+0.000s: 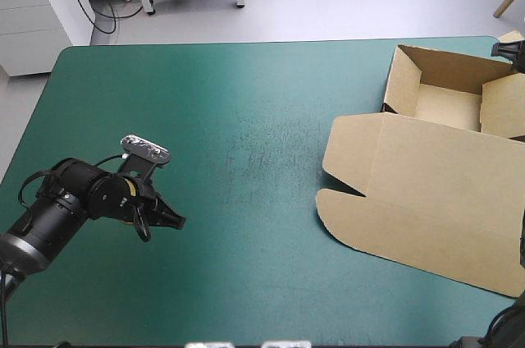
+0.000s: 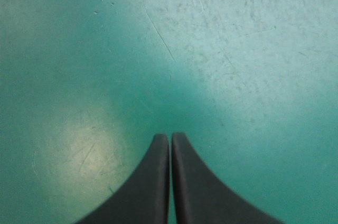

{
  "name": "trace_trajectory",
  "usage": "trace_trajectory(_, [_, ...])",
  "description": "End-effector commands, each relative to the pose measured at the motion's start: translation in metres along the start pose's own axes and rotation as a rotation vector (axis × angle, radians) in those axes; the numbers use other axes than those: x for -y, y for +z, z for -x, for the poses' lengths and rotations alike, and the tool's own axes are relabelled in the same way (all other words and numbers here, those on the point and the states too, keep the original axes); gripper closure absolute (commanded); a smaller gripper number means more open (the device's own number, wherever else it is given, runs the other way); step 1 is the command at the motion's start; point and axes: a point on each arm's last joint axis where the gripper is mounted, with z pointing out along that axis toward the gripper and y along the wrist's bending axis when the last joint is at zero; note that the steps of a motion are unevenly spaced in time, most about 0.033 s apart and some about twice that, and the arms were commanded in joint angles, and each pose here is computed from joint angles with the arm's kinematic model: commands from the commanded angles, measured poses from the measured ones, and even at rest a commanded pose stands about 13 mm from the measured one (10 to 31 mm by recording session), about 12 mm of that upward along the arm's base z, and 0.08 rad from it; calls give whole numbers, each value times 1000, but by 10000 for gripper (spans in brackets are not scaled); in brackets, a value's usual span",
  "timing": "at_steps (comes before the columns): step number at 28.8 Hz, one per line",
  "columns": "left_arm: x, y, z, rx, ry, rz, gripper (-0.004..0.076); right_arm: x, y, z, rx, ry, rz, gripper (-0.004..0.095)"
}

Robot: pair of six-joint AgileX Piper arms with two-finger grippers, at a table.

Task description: Fold the box

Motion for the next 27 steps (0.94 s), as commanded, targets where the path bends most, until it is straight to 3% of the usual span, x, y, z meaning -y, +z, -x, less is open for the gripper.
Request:
trace_trajectory(1, [1,-12,5,80,-10,-2,731,-20,-60,11,185,-43,63,908])
trace_trajectory(7, [3,-13,7,100,-28,-34,731,-64,-87,11,241,-140,135,908])
trace_trajectory(15, [5,-13,13,165,-37,-48,731,-166,-93,-12,197,-352,338,909])
trace_trajectory(22, [4,-13,13,166,-7,-39,731,-218,-83,-64,46,-525,399,909])
trace_trajectory(27, [4,-13,13,168,-1,-40,731,-228,-84,-99,5,-586,417,909])
